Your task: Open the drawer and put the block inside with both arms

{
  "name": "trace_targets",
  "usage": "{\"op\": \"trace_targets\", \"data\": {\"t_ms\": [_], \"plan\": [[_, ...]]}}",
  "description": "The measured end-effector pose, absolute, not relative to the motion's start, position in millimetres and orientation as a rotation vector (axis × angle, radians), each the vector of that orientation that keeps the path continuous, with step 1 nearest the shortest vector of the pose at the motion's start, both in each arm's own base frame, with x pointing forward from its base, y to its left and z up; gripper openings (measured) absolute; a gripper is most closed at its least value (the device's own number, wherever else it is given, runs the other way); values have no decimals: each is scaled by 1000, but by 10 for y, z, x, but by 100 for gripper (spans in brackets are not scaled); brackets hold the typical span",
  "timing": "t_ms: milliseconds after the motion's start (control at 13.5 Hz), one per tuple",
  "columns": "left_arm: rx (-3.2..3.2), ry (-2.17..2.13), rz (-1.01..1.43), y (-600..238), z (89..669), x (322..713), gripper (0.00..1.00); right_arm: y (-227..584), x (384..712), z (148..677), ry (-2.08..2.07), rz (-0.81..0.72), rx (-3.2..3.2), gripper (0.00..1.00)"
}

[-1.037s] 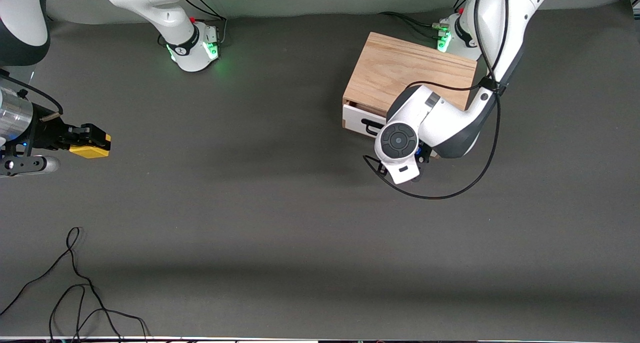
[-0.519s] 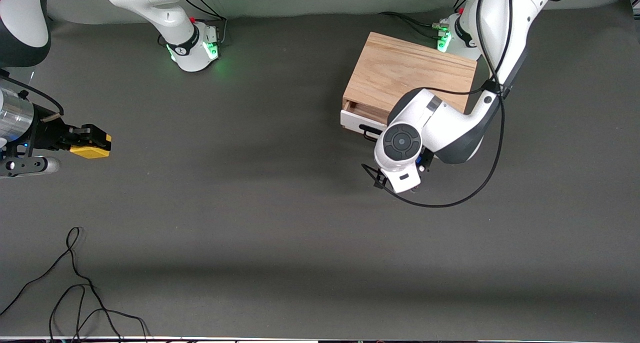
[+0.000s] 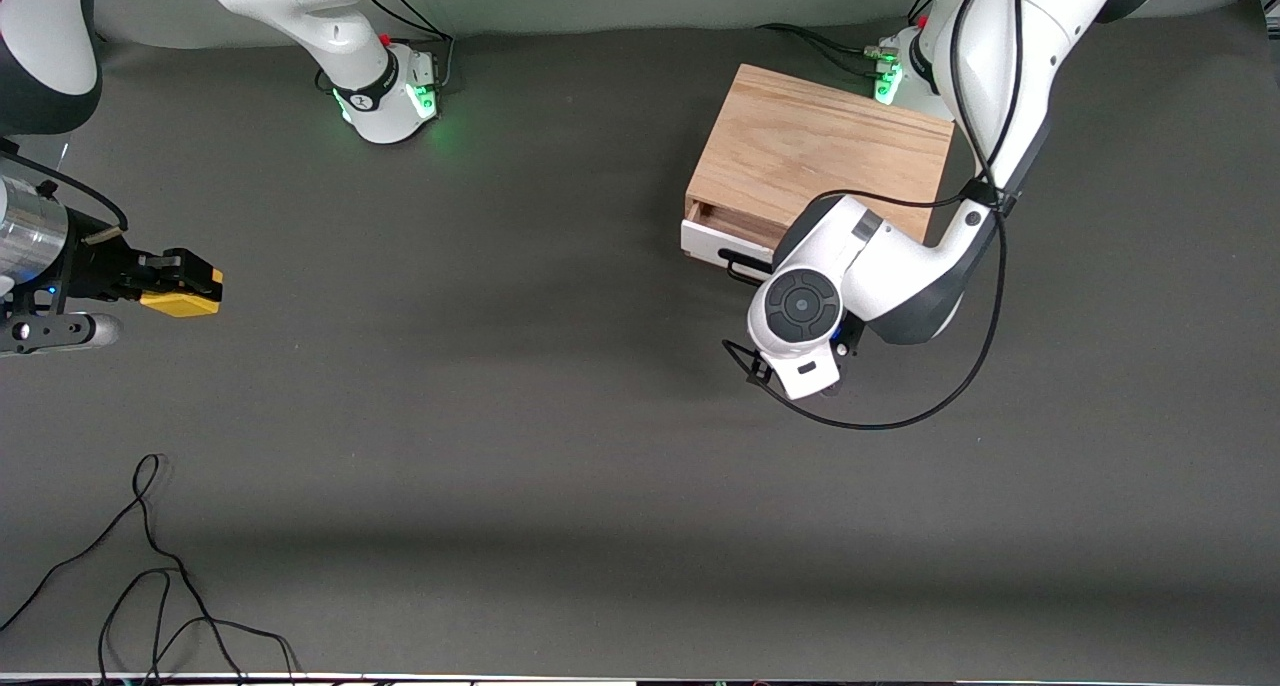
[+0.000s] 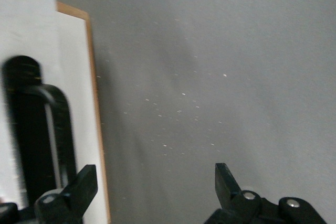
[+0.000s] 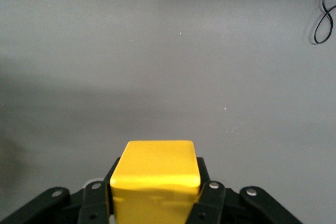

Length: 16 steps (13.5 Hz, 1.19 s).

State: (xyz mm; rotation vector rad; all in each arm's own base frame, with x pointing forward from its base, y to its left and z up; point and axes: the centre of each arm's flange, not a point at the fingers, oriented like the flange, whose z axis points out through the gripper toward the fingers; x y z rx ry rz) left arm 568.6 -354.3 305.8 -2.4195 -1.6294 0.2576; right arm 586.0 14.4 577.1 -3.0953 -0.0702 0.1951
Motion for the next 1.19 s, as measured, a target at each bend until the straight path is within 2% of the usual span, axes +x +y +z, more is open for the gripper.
{"op": "trace_targets", "data": {"t_ms": [1185], "plan": [[-2229,-1645,288,-3685,2787,5412,100,144,5861,5769,-70,196,-3095,55]]}}
